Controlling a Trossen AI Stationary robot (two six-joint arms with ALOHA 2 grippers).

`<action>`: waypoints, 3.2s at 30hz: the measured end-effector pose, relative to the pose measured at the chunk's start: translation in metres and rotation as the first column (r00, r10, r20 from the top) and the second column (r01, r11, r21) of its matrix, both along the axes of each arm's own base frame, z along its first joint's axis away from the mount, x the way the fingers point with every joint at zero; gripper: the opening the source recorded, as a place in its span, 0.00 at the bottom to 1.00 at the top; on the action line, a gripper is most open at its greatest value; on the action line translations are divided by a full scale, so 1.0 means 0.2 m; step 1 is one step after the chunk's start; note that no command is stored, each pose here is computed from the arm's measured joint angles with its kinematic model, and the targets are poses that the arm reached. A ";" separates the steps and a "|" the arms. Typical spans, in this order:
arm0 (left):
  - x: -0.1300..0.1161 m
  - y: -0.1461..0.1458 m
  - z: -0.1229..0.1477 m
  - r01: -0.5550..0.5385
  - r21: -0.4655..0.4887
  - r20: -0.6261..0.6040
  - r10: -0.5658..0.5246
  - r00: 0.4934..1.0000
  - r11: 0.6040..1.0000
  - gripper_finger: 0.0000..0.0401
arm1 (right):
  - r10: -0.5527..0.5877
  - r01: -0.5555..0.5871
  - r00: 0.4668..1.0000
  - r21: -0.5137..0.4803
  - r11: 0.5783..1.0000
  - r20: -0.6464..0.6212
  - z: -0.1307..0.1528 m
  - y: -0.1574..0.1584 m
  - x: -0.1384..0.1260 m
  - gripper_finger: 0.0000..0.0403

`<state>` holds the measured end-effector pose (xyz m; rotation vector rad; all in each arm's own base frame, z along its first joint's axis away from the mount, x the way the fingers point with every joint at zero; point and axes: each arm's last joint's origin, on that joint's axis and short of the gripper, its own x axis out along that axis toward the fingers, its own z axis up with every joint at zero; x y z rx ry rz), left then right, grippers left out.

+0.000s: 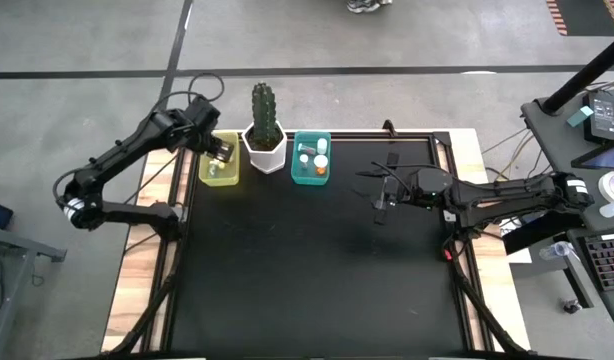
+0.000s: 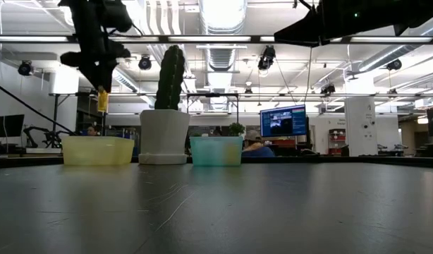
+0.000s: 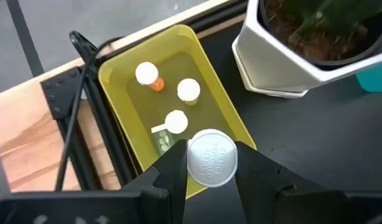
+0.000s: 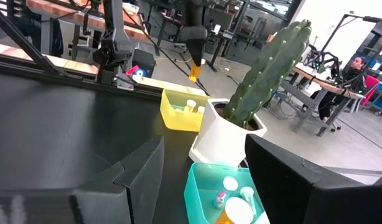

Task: Pick and place medicine bottles into bin by pill shape (circle, oval)
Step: Put the small orange tablet bottle into the yellow bin, then return to Home Position

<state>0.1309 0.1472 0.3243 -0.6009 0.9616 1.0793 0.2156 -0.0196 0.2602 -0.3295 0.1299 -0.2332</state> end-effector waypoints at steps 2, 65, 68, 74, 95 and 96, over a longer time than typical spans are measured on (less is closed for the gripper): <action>0.00 0.00 -0.04 0.000 -0.012 0.005 0.000 1.000 1.000 0.23 | 0.000 0.000 1.000 0.002 1.000 0.001 0.00 0.00 0.00 0.54; 0.04 0.09 -0.51 -0.027 -0.055 0.051 0.030 0.998 0.998 0.24 | -0.001 0.001 1.000 0.003 1.000 0.000 0.00 0.00 0.00 0.54; 0.05 0.10 -0.53 -0.028 -0.064 0.042 0.030 0.999 0.998 0.28 | -0.001 0.001 1.000 0.003 1.000 -0.001 0.00 0.00 0.00 0.54; 0.05 0.10 -0.53 -0.027 -0.067 0.038 0.030 0.999 0.997 0.38 | 0.000 0.000 1.000 0.004 1.000 -0.006 0.00 0.00 0.00 0.54; 0.20 -0.51 -0.13 0.488 0.325 0.539 -0.583 0.608 0.810 0.40 | -0.002 0.002 1.000 0.003 1.000 -0.017 -0.01 0.00 0.00 0.54; 0.23 -0.58 -0.13 0.531 0.395 0.557 -0.655 0.510 0.750 0.40 | -0.002 0.002 1.000 0.003 1.000 -0.018 -0.01 0.00 0.00 0.54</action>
